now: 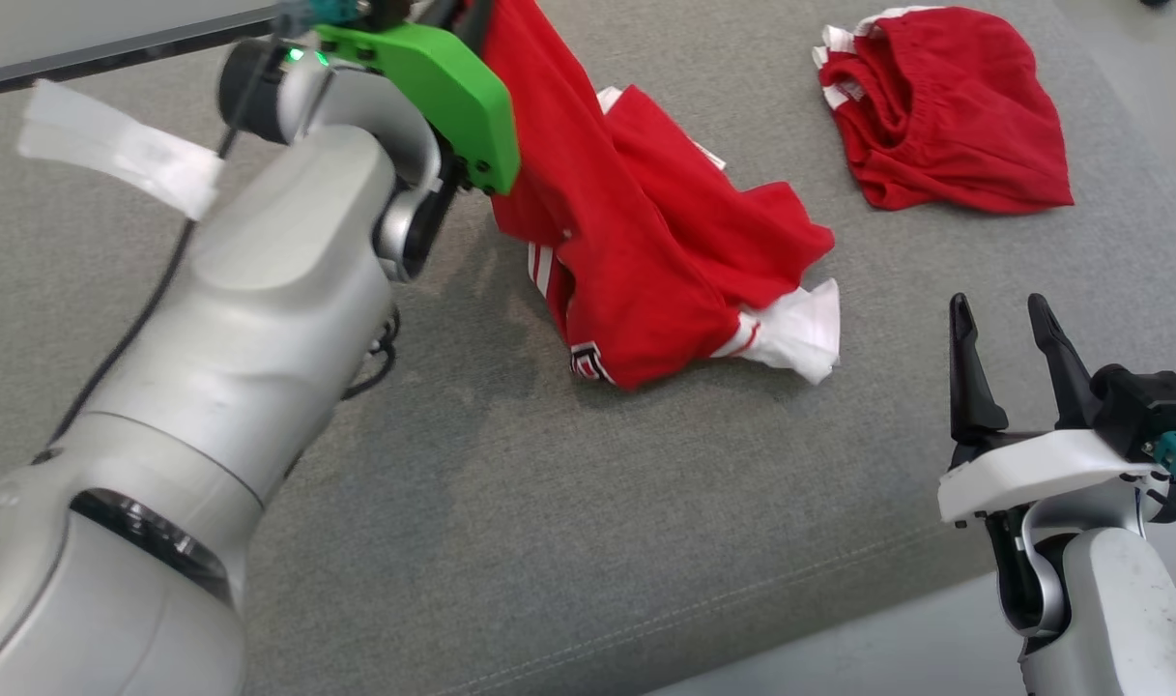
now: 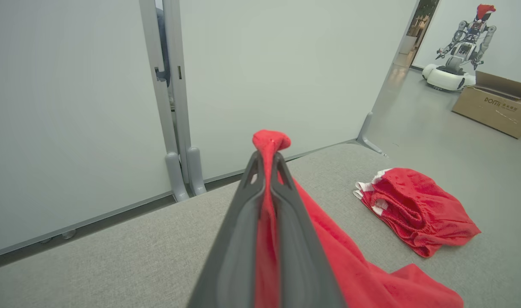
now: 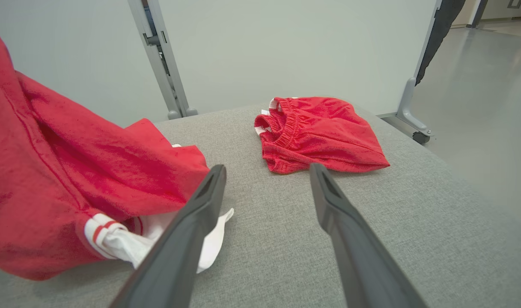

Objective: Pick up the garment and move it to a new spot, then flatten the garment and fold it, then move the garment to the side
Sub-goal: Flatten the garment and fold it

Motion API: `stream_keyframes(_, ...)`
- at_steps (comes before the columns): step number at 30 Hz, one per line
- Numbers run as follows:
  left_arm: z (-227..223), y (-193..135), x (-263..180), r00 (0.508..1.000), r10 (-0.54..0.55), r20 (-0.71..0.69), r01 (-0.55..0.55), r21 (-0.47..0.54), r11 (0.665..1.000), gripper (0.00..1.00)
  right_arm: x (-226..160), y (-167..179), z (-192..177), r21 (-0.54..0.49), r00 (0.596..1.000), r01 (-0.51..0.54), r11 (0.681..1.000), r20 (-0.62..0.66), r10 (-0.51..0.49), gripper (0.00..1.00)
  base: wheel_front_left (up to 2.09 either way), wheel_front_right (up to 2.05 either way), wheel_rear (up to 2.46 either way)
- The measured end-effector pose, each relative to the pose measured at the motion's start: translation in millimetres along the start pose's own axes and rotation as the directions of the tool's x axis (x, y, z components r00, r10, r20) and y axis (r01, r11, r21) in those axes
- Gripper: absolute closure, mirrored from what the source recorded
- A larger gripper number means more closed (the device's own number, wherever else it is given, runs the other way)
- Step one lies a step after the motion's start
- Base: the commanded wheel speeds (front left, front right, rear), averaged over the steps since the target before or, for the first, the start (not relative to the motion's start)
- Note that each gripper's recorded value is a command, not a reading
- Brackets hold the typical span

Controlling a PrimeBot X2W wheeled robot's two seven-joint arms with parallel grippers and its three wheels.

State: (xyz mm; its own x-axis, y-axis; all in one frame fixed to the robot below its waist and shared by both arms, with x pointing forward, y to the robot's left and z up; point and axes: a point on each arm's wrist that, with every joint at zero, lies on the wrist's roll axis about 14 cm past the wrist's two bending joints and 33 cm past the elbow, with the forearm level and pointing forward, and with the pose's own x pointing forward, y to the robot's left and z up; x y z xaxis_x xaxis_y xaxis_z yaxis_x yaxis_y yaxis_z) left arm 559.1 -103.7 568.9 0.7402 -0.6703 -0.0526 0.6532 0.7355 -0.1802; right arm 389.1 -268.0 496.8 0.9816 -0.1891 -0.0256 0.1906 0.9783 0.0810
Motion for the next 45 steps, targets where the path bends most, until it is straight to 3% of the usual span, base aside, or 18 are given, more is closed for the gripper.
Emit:
stream_keyframes(5,44,63,-26,0.982,0.134,0.134,-0.136,0.003,0.991,1.0,8,12,5,0.003,0.999,-0.033,0.999,0.016,0.033,0.0,0.0,0.0,0.0)
stream_keyframes(12,85,143,-90,0.915,0.313,0.252,-0.316,-0.031,0.948,1.0,18,34,13,0.006,0.995,-0.089,0.996,0.036,0.089,0.0,0.0,0.0,0.0)
stream_keyframes(15,74,162,-123,0.887,0.384,0.258,-0.377,-0.079,0.923,1.0,21,45,12,0.011,0.992,-0.119,0.993,0.033,0.118,0.0,0.0,0.0,0.0)
stream_keyframes(20,24,183,-182,0.829,0.518,0.211,-0.482,-0.2,0.853,1.0,25,69,8,0.025,0.983,-0.182,0.983,0.019,0.182,0.0,0.0,0.0,0.0)
stream_keyframes(26,-24,193,-239,0.749,0.644,0.156,-0.596,-0.266,0.758,1.0,28,94,1,0.036,0.969,-0.246,0.969,-0.006,0.246,0.0,0.0,0.0,0.0)
stream_keyframes(28,-55,191,-261,0.712,0.694,0.105,-0.644,-0.297,0.705,1.0,26,107,-7,0.046,0.958,-0.281,0.958,-0.034,0.283,0.0,0.0,0.0,0.0)
stream_keyframes(34,-83,187,-267,0.691,0.721,0.05,-0.667,-0.339,0.663,0.98,18,124,-19,0.063,0.94,-0.328,0.942,-0.076,0.333,0.0,0.0,0.0,0.0)
stream_keyframes(37,-93,185,-269,0.684,0.729,0.03,-0.676,-0.351,0.648,0.8,12,135,-28,0.08,0.925,-0.358,0.93,-0.108,0.365,0.0,0.0,0.0,0.0)
stream_keyframes(38,-97,185,-272,0.677,0.735,0.019,-0.683,-0.355,0.638,0.69,10,138,-32,0.092,0.919,-0.367,0.926,-0.119,0.376,0.0,0.0,0.0,0.0)
stream_keyframes(39,-101,185,-274,0.672,0.741,0.008,-0.689,-0.359,0.629,0.53,9,142,-35,0.103,0.913,-0.376,0.921,-0.129,0.387,0.0,0.0,0.0,0.0)
stream_keyframes(41,-109,186,-279,0.658,0.753,-0.014,-0.706,-0.36,0.61,0.0,5,149,-41,0.114,0.903,-0.39,0.914,-0.146,0.404,0.0,0.0,0.0,0.0)
stream_keyframes(45,-140,178,-289,0.653,0.749,-0.114,-0.734,-0.339,0.589,0.0,2,161,-51,0.126,0.883,-0.419,0.899,-0.174,0.435,0.0,0.0,0.0,0.0)
